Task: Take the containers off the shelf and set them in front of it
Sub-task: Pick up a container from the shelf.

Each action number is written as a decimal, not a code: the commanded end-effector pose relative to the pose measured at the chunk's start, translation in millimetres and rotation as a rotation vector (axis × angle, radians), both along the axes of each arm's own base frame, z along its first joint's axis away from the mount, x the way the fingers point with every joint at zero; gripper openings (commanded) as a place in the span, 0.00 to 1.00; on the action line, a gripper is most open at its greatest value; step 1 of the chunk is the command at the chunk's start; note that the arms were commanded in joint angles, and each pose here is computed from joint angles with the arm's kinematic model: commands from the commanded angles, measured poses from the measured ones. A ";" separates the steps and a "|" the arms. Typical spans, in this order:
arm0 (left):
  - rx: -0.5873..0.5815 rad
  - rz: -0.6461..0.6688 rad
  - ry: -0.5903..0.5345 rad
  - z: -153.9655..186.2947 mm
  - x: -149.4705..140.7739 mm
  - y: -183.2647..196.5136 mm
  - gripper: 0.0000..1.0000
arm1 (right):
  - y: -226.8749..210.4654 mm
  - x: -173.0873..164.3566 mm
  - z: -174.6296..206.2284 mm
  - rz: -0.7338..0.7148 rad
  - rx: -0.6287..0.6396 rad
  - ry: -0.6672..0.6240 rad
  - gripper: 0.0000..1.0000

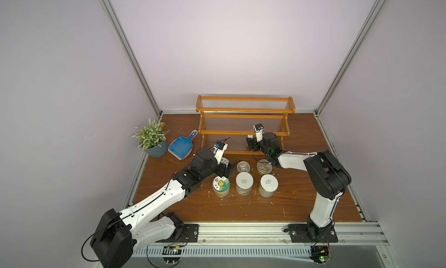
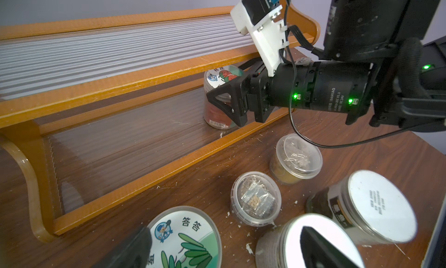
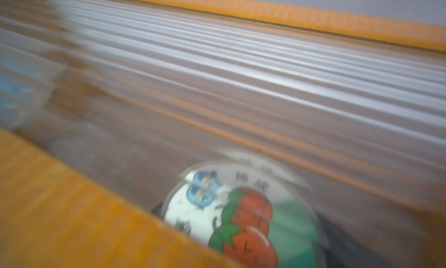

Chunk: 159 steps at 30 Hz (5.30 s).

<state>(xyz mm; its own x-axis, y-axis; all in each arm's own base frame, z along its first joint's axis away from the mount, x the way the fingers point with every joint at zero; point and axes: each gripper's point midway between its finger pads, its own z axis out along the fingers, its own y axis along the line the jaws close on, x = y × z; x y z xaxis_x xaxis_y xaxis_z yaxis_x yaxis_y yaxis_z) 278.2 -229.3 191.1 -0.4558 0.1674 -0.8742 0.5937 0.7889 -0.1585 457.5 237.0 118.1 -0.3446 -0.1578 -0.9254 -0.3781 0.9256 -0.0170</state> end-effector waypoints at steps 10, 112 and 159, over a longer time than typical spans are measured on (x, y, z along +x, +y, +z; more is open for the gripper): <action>-0.005 0.019 -0.015 3.5 3.4 5.0 0.99 | 20.3 -42.0 76.2 0.187 0.053 -0.116 0.79; 0.027 -0.004 0.062 -25.4 4.6 -2.3 0.99 | -36.8 -41.2 63.3 -0.093 0.120 -0.078 0.81; 0.026 -0.023 0.073 -29.9 3.8 -6.2 0.99 | -47.8 -65.0 -12.9 -0.077 -0.040 0.006 0.99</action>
<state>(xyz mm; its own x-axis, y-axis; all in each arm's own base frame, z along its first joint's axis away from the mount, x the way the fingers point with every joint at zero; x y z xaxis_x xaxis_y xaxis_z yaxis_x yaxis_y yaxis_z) 280.2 -237.1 164.9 -0.5077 0.2072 -0.8362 0.6028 0.7789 -0.1730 389.0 191.0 97.6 -0.3880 -0.1982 -0.9001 -0.3330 0.9408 -0.0636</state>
